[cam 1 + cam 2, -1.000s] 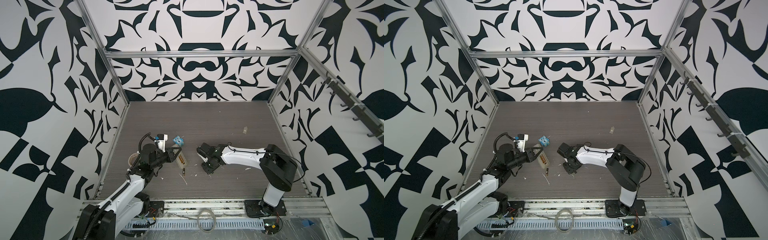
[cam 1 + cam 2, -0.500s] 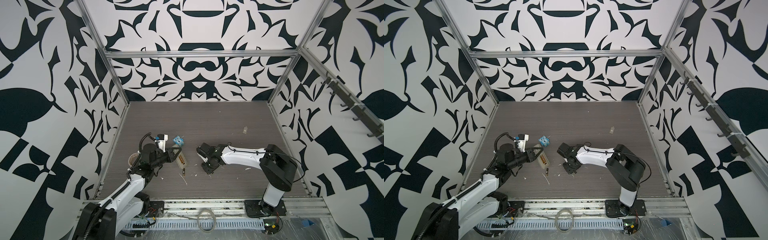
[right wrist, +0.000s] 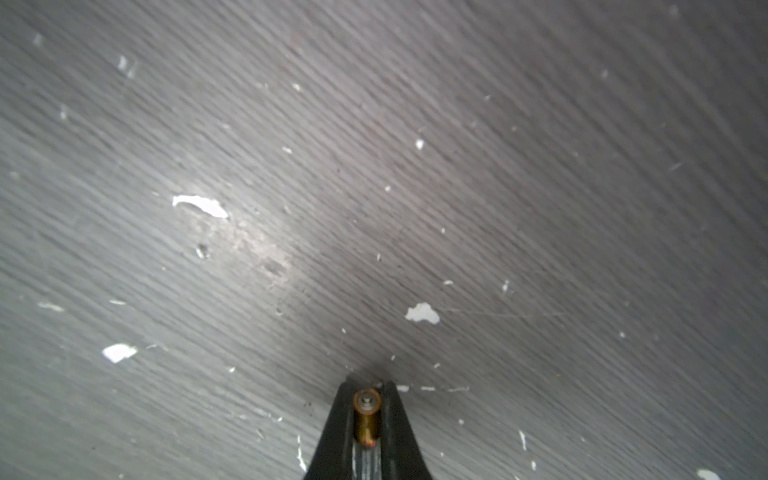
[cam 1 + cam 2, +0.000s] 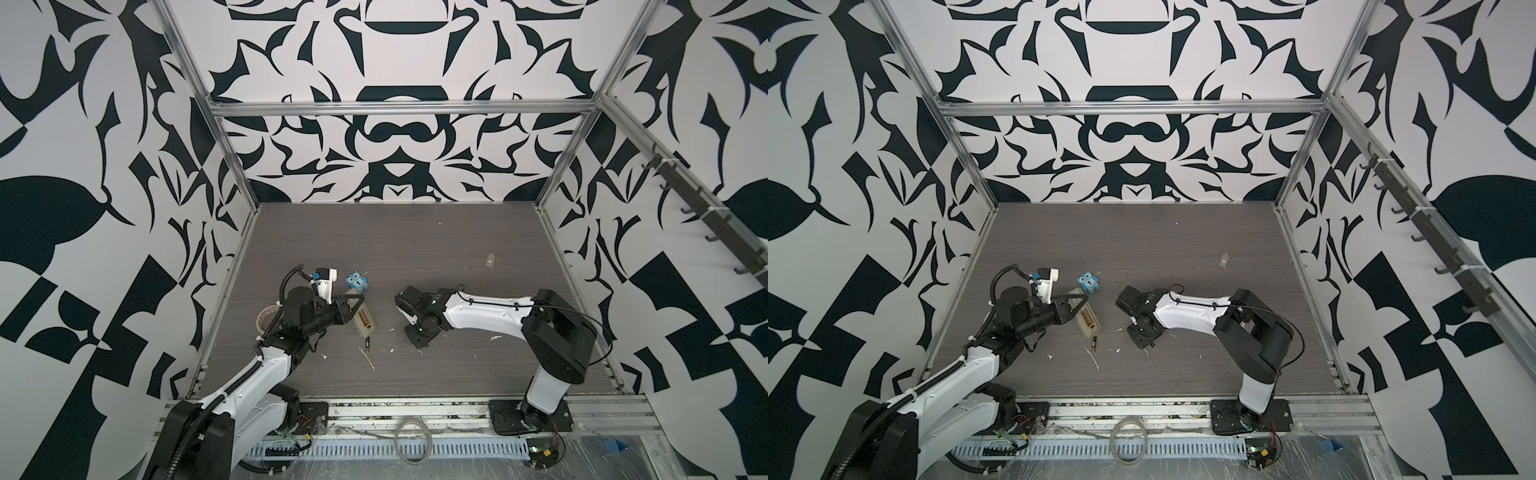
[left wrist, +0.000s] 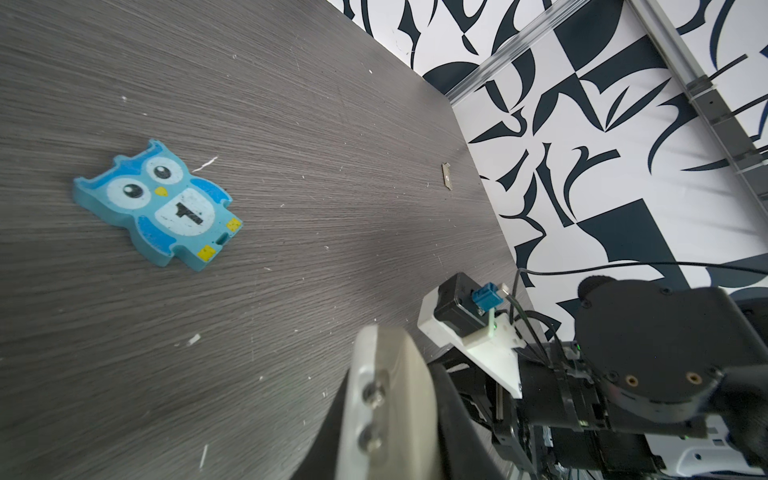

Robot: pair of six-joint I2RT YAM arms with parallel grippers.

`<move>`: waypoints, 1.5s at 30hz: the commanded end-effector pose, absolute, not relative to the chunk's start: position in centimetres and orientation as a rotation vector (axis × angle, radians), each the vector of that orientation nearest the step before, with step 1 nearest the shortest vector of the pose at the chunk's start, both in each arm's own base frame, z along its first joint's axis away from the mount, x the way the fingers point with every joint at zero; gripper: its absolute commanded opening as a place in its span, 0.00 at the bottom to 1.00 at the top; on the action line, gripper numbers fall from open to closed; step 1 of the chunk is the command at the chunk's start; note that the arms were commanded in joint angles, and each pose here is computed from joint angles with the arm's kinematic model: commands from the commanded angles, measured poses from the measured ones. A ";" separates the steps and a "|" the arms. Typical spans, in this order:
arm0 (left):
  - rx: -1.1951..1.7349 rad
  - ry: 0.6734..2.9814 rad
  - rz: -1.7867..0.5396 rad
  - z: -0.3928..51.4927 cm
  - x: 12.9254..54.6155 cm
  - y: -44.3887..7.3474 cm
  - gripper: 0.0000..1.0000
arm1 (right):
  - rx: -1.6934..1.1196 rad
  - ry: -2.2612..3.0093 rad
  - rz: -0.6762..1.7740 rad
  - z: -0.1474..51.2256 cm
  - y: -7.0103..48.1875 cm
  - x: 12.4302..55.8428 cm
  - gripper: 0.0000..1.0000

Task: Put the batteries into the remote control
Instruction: 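Carry the held battery toward the remote held by the left gripper, then insert the battery into the remote's compartment with the right gripper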

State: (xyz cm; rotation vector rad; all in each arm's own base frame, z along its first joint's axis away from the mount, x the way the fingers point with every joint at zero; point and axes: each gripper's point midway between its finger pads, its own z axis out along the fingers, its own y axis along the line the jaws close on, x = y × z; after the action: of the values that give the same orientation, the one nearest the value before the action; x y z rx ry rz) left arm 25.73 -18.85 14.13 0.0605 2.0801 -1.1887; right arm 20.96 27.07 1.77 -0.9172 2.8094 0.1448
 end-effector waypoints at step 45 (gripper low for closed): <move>0.033 2.056 -1.406 16.1 25.2 -22.2 0.00 | -0.825 1.767 1.002 22.3 38.9 21.3 0.00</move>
State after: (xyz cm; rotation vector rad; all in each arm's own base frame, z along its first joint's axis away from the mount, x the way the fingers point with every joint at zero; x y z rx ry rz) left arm 25.03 -21.72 14.18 0.0039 2.1152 -1.3626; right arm 20.95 38.27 20.29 -0.8551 1.8581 0.9860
